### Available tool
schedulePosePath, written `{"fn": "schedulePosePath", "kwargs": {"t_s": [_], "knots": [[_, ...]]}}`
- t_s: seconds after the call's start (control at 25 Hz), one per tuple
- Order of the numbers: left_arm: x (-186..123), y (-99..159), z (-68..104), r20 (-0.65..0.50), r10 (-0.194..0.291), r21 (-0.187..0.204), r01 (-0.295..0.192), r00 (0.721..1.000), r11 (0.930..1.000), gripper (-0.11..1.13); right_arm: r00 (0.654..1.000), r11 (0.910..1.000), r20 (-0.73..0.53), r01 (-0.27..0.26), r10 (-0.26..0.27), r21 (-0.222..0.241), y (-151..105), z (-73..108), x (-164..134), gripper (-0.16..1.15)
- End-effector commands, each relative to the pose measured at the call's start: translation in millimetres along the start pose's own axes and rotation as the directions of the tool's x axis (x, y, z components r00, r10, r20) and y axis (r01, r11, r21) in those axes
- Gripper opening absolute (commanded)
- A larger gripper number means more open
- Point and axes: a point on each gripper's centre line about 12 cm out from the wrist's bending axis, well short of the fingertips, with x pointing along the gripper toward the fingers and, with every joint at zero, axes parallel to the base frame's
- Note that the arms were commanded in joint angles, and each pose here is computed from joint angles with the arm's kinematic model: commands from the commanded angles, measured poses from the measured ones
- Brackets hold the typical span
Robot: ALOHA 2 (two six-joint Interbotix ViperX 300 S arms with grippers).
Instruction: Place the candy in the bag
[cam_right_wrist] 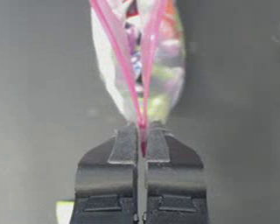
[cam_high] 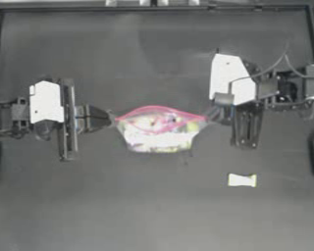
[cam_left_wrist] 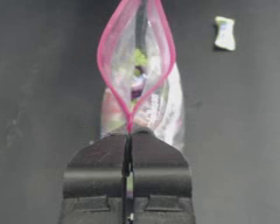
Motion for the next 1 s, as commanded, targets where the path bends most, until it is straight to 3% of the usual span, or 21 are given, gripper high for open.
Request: {"fn": "schedulePosePath", "kwargs": {"t_s": [0.04,1.0], "knots": [[-2,-4,14.1,0.045,-0.009,-0.007,0.010,0.999,0.9999,0.05,0.999,0.9999,0.047,-0.014,0.015,-0.006,8,8.9,-10,0.06],[17,-11,-13.3,-0.052,-0.027,-0.018,0.026,0.998,0.9995,0.05,0.999,0.9997,0.037,-0.025,0.025,-0.005,12,-2.4,23,0.06]]}}
